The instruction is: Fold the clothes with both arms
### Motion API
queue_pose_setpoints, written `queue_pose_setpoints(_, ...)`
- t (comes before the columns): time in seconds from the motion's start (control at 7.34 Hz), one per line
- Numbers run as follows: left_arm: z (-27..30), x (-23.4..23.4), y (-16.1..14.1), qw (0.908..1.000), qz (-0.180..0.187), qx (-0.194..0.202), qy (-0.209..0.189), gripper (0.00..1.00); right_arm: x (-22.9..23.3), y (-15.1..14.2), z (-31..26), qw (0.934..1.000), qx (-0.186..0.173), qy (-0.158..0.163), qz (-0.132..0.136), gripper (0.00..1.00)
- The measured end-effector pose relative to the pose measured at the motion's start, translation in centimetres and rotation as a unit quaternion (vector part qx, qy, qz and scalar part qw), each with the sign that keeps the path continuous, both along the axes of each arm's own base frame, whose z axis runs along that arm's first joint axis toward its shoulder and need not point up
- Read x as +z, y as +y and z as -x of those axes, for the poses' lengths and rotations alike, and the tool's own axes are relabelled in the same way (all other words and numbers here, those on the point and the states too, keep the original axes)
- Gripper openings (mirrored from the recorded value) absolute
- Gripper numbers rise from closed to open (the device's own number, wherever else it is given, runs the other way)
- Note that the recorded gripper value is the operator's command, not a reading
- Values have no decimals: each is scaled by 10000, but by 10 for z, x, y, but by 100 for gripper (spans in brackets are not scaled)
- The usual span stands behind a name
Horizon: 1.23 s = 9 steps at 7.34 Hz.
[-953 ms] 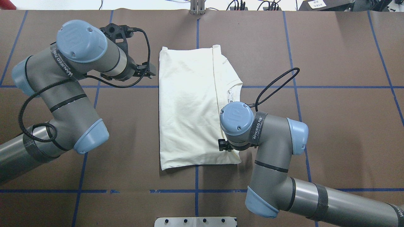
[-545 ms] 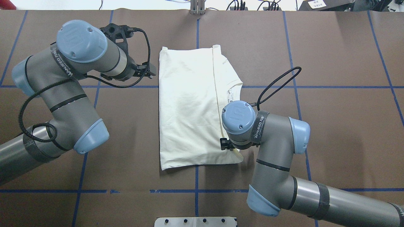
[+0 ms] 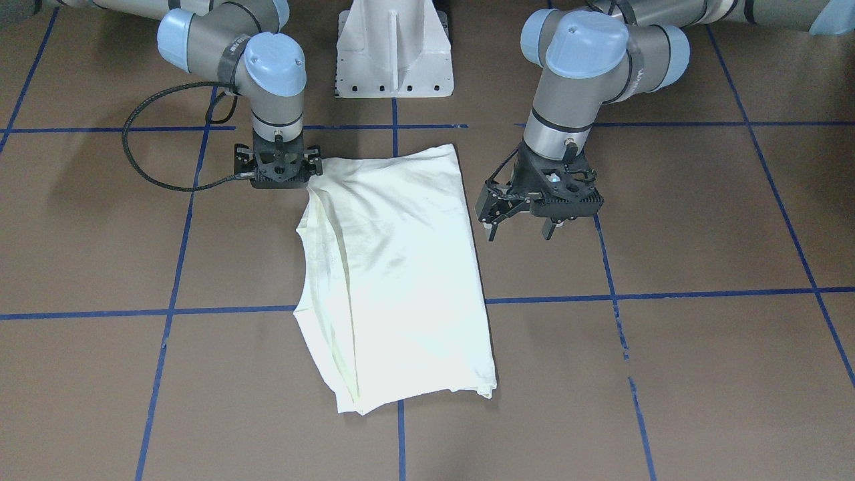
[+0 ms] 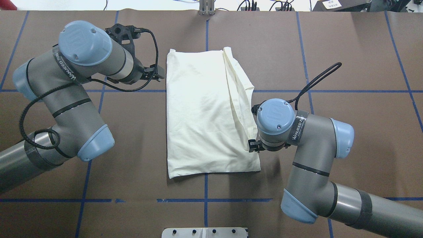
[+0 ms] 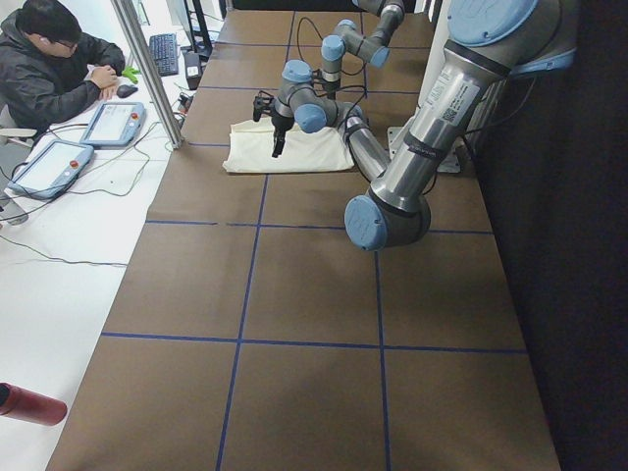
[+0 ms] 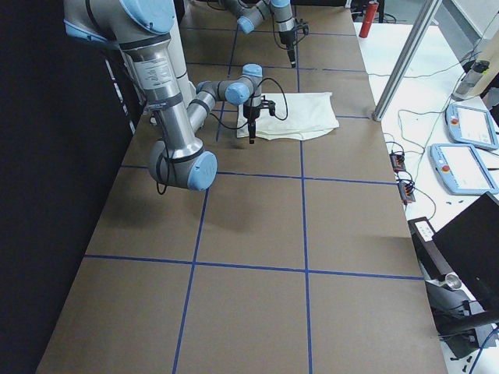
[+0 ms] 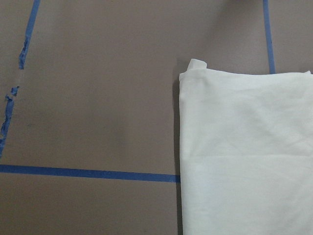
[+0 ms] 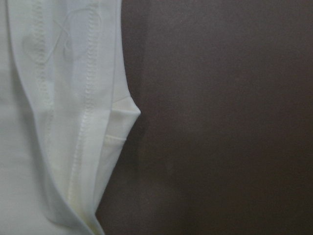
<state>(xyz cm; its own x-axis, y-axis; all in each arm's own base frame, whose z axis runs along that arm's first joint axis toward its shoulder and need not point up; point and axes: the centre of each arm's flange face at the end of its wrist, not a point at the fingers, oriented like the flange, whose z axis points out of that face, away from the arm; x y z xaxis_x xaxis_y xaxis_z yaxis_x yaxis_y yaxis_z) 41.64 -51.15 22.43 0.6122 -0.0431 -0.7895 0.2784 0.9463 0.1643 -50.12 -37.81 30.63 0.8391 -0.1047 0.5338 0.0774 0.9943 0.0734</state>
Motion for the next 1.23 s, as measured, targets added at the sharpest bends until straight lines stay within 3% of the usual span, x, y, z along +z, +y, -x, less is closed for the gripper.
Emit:
queue_pose_setpoints(0.27, 0, 0, 0, 10000, -12, 15, -4, 100, -31, -31, 2, 9997, 62, -192, -113, 100)
queue_pose_setpoints(0.68, 1, 3, 0, 10000, -32, 34, -25, 100, -58, -108, 37, 9998, 91, -9, -196, 100)
queue_pose_setpoints(0.95, 2, 9, 4, 10000, 36, 40, 79, 100, -71, -124, 32, 9996, 4, -233, -134, 100)
queue_pose_setpoints(1.09, 2, 18, 13, 9985, 392, 28, 379, 100, -79, -119, 23, 9987, -46, -497, -134, 100)
queue_pose_setpoints(1.23, -4, 28, 32, 9915, 995, -54, 834, 100, -85, -109, 10, 9971, -100, -737, -132, 100)
